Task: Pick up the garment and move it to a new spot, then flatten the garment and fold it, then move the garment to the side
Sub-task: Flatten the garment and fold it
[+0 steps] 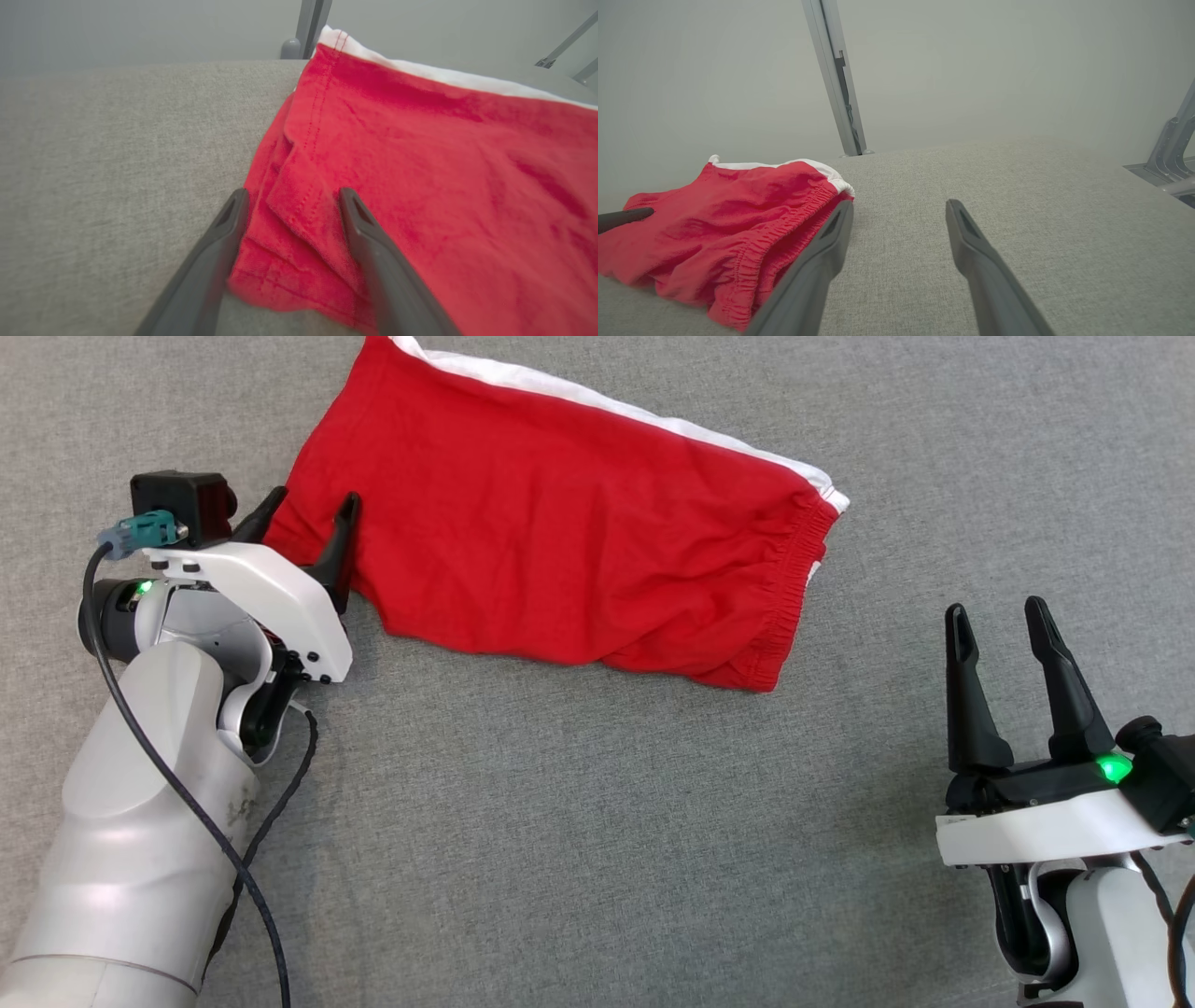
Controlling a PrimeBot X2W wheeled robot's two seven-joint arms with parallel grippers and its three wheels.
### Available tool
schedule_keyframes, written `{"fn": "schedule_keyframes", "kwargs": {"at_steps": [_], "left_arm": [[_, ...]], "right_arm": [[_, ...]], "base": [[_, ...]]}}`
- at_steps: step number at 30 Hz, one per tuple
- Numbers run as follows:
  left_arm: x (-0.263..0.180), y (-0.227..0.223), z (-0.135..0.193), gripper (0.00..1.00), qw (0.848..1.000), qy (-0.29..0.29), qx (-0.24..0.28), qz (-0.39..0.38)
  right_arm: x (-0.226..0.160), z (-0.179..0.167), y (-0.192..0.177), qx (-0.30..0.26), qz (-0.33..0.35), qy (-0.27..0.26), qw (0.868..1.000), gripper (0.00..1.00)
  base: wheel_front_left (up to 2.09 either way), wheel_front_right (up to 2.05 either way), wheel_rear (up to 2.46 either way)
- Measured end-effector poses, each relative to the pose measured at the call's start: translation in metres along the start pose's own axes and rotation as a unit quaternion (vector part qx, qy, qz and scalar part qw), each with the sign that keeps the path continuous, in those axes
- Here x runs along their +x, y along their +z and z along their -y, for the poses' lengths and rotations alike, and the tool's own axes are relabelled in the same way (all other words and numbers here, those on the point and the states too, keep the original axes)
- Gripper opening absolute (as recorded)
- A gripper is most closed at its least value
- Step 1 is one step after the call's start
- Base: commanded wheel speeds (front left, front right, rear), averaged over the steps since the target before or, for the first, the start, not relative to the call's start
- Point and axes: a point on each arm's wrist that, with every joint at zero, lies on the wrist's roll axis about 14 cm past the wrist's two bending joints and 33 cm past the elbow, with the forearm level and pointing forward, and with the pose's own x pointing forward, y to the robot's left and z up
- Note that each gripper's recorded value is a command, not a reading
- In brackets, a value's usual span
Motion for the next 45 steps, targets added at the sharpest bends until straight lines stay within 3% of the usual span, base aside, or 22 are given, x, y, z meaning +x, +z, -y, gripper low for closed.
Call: {"fn": "schedule_keyframes", "kwargs": {"at_steps": [1, 2, 3, 17, 28, 36, 37, 38, 45], "left_arm": [[0.001, -0.001, 0.001, 0.56, 1.000, -0.002, -0.003, -0.007], [0.000, -0.003, 0.001, 0.41, 1.000, -0.002, -0.004, -0.012], [0.000, -0.004, 0.001, 0.00, 1.000, -0.003, -0.005, -0.014], [-0.021, -0.017, 0.004, 0.00, 0.999, 0.007, -0.026, -0.018], [-0.082, -0.041, 0.006, 0.00, 0.993, 0.055, -0.102, 0.033], [-0.113, -0.053, 0.008, 0.00, 0.989, 0.072, -0.121, 0.036], [-0.113, -0.053, 0.009, 0.38, 0.989, 0.072, -0.120, 0.035], [-0.114, -0.052, 0.009, 1.00, 0.990, 0.072, -0.118, 0.036], [-0.124, -0.017, 0.000, 1.00, 0.986, 0.092, -0.067, 0.120]], "right_arm": [[0.000, 0.000, 0.000, 0.001, 0.000, 0.000, 1.000, 1.00], [0.000, 0.000, 0.000, 0.002, 0.000, 0.000, 1.000, 1.00], [0.000, -0.001, -0.001, 0.003, -0.001, 0.000, 1.000, 1.00], [-0.002, -0.007, 0.004, 0.011, 0.005, 0.008, 1.000, 1.00], [-0.003, -0.030, 0.004, 0.011, 0.006, 0.039, 0.999, 1.00], [-0.004, -0.038, 0.003, 0.011, 0.004, 0.050, 0.999, 1.00], [-0.004, -0.038, 0.003, 0.011, 0.003, 0.051, 0.999, 1.00], [-0.005, -0.039, 0.002, 0.011, 0.002, 0.051, 0.999, 1.00], [-0.006, -0.035, 0.005, 0.002, 0.004, 0.048, 0.999, 1.00]], "base": [[0.00, 0.00, 0.00], [0.00, 0.00, 0.00], [0.00, 0.00, 0.00], [0.00, 0.00, 0.00], [0.00, 0.00, 0.00], [0.00, 0.00, 0.00], [0.00, 0.00, 0.00], [0.00, 0.00, 0.00], [0.00, 0.00, 0.00]]}}
